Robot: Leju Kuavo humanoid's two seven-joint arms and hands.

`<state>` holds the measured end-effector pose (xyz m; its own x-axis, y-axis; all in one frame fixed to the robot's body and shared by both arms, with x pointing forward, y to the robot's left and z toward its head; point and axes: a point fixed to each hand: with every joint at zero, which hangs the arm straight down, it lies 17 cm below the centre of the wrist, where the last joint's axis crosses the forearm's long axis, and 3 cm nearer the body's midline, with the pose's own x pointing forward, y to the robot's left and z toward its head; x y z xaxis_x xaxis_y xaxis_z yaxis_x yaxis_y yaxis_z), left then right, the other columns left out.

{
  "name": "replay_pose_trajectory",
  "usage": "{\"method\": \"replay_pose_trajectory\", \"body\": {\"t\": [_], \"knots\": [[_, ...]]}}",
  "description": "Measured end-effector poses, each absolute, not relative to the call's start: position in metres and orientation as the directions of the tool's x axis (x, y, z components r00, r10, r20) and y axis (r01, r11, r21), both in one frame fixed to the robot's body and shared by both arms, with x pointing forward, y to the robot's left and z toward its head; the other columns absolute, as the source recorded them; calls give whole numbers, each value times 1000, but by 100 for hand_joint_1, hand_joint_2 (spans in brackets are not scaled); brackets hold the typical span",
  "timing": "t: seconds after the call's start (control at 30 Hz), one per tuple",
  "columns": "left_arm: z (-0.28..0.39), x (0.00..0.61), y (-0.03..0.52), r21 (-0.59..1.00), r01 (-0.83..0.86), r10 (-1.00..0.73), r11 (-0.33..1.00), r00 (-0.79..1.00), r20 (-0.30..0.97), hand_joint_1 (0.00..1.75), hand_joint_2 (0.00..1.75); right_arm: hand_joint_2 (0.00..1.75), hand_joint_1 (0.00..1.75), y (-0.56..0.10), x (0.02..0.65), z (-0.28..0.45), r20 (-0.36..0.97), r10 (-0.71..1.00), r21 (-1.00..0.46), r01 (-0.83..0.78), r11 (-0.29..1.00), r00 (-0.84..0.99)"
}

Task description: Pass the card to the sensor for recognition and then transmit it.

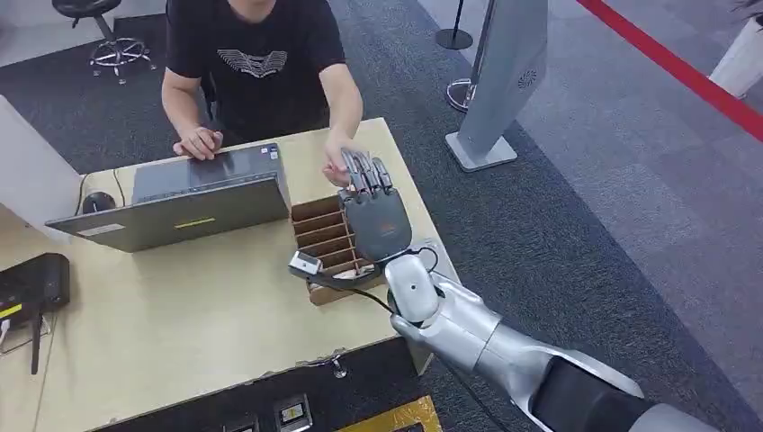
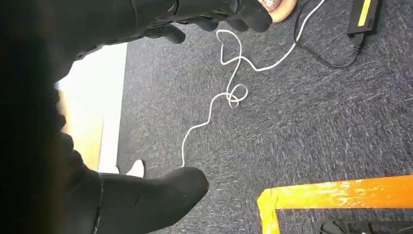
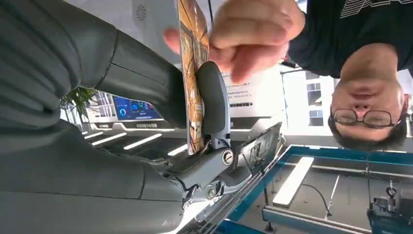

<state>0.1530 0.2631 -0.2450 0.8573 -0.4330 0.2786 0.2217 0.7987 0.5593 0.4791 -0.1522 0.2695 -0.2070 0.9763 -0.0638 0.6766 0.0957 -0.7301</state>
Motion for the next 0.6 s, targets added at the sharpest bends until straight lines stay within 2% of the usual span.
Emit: {"method": "replay_pose_trajectory", "body": {"t": [0.6], "knots": [[-245,153,263,560,220,-432,798,858,279,0,175,175,175,-169,481,263,-60,984,-738,671,71,-170]]}}
